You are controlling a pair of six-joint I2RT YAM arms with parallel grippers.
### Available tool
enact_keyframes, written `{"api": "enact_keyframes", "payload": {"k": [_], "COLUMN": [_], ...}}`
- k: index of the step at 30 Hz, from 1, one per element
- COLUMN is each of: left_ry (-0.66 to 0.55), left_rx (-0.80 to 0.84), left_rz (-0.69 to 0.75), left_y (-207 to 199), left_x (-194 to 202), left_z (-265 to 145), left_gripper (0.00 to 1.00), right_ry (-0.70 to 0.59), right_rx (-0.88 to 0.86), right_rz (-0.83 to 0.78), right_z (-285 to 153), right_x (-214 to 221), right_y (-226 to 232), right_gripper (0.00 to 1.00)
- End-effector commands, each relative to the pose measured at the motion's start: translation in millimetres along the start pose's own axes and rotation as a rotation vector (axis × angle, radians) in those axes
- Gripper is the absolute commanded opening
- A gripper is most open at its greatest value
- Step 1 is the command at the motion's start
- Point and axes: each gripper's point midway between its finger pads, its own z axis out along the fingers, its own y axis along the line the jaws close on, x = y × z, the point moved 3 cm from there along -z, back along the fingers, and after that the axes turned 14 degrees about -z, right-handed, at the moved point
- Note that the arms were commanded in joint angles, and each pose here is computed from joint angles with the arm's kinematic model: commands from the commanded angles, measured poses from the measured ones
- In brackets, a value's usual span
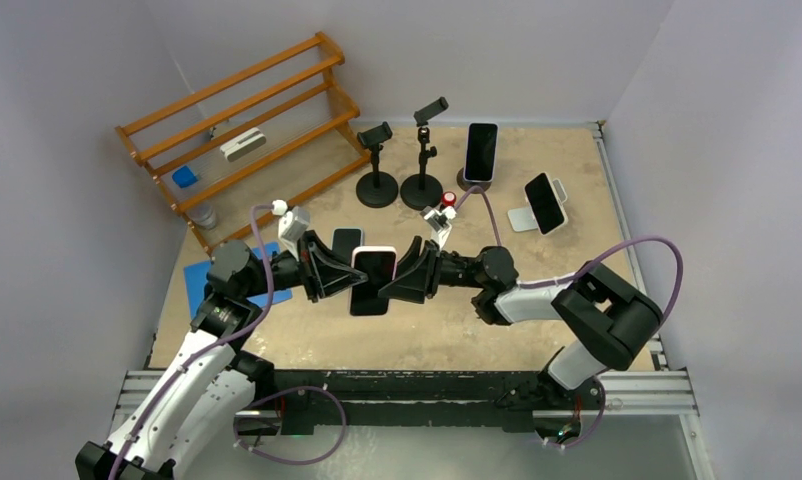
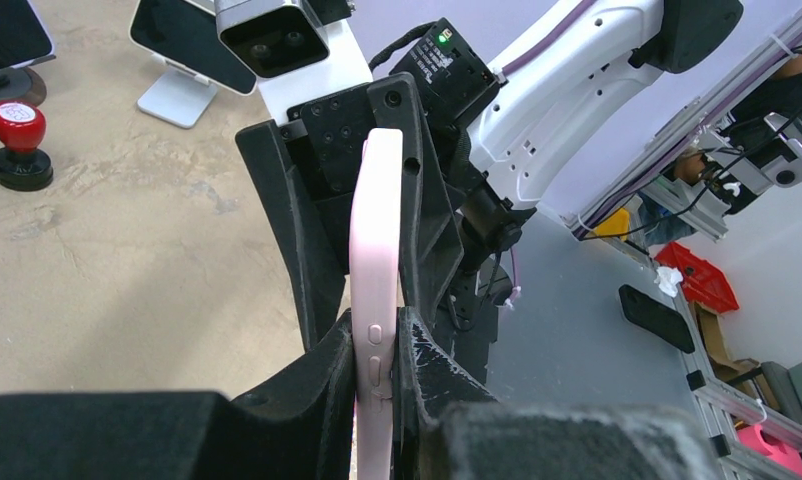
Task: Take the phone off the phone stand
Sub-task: Place the phone at the center of the board.
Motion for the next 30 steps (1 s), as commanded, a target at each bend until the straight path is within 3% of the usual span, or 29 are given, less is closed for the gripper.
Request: {"api": "enact_keyframes", "payload": {"k": [1,5,9,17,22,25,27,30], "left_ry": [-0.028,-0.026,-0.026,-0.031,-0.039,-0.046,-0.053,-0.076], "left_rx": [0.065,0.065,0.060,0.042,0.014,-0.014,-0.033,-0.090], "left_rz": [0.078,0.073,0.063,0.053,0.037,0.028,0.025,0.016], "left_y": [-17.7,-17.3,-16.4,-14.4,-10.4,-6.9,-4.1,2.6], "left_x": [-13.8,-13.6,-13.5,-14.9,-17.1,-19.1,-19.9,-23.7], "left_z": [1.1,1.4,1.7,2.0,3.0,3.3,3.3,2.5], "left_gripper": [0.00,0.00,0.00,0.00,0.00,0.01,0.10,0.33], "right_ry": [-0.204,-0.218,-0.237,-0.248,-0.244,-0.243,-0.244,-0.242], "right_rx": [-0.248,-0.255,-0.256,-0.252,-0.246,-0.233,-0.216,-0.161], "right_rz": [-0.290,-0.296,-0.309,-0.331,-0.345,-0.356,-0.367,-0.393], "right_z": [4.0,6.4,8.4,9.8,9.2,8.7,8.8,9.6], "right_x": [-46.3,-48.6,-51.6,-56.5,-57.6,-59.5,-62.4,-67.1], "right_y": [55.2,57.9,60.6,63.9,65.9,66.9,68.2,64.8], "right_gripper": [0.52,0.59,0.57,0.29,0.05,0.00,0.00,0.00]}}
